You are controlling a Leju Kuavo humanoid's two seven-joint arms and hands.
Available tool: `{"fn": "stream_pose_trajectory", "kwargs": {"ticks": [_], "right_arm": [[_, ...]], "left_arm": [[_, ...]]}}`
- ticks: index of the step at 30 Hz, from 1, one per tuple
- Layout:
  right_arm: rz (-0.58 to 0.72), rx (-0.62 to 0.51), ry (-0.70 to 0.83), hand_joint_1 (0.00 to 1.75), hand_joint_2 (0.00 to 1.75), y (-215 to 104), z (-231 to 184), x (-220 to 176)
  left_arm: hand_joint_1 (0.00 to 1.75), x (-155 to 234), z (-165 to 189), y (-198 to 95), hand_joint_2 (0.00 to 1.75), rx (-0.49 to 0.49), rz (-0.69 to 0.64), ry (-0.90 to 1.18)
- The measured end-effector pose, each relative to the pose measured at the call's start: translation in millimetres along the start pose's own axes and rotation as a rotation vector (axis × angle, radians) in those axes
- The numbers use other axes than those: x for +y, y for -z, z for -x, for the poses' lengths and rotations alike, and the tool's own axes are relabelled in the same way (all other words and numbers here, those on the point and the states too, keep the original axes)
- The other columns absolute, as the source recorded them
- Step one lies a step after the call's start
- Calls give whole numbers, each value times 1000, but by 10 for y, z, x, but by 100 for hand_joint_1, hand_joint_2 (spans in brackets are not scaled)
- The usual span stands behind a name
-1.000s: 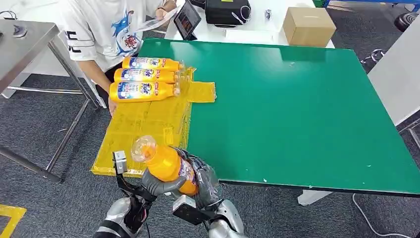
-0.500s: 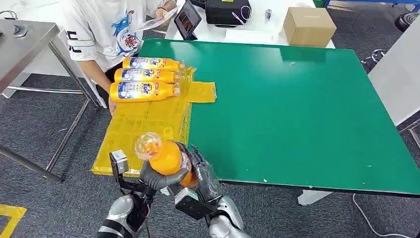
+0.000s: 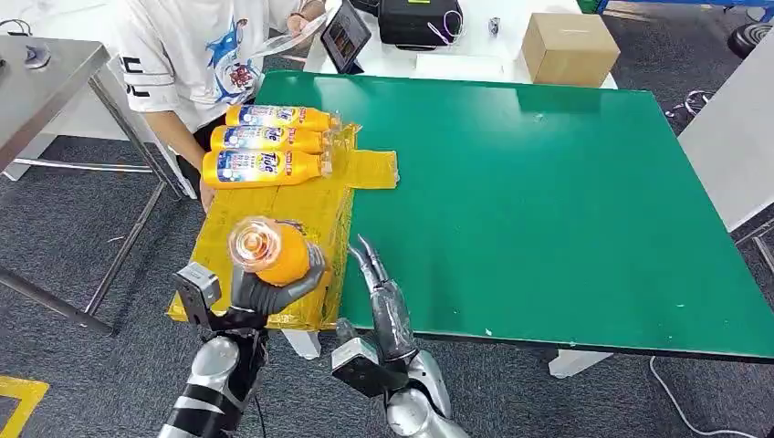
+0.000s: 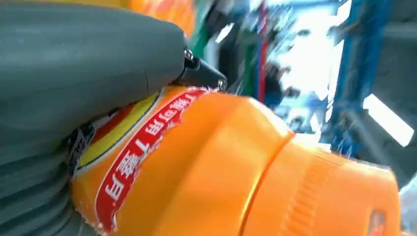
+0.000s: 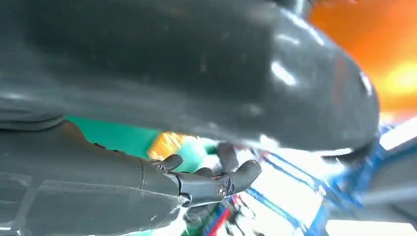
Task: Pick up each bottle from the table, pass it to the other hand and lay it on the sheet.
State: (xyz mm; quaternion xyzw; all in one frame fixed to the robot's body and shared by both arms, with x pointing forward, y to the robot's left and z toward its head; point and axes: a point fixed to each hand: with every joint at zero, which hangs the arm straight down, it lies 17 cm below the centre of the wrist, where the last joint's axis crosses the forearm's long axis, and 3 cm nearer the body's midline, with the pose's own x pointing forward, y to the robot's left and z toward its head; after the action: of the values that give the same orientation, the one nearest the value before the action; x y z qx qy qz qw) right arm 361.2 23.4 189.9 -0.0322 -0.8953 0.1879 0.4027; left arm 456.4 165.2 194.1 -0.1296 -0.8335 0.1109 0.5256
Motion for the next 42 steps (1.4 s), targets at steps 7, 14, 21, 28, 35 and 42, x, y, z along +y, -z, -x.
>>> {"fn": "stream_pose_trajectory", "kwargs": {"ticks": [7, 14, 21, 28, 35, 42], "right_arm": [[152, -109, 22, 0, 0, 223, -450, -386], [288, -248, 45, 0, 0, 402, -1013, -815], [409, -272, 107, 0, 0, 429, -1189, -1243], [434, -265, 131, 0, 0, 390, -1175, -1362], [437, -251, 145, 0, 0, 374, -1143, -1367], [418, -236, 159, 0, 0, 365, -1098, -1303]], "left_arm": [[175, 327, -605, 506, 175, -234, -149, 330], [175, 265, -622, 931, 175, -355, -60, 1051], [175, 391, 573, 897, 175, -89, 398, 1486], [175, 889, 1150, 601, 175, 188, 606, 1521], [175, 1132, 1244, 479, 175, 287, 576, 1451], [175, 1240, 1301, 387, 175, 358, 541, 1348]]}}
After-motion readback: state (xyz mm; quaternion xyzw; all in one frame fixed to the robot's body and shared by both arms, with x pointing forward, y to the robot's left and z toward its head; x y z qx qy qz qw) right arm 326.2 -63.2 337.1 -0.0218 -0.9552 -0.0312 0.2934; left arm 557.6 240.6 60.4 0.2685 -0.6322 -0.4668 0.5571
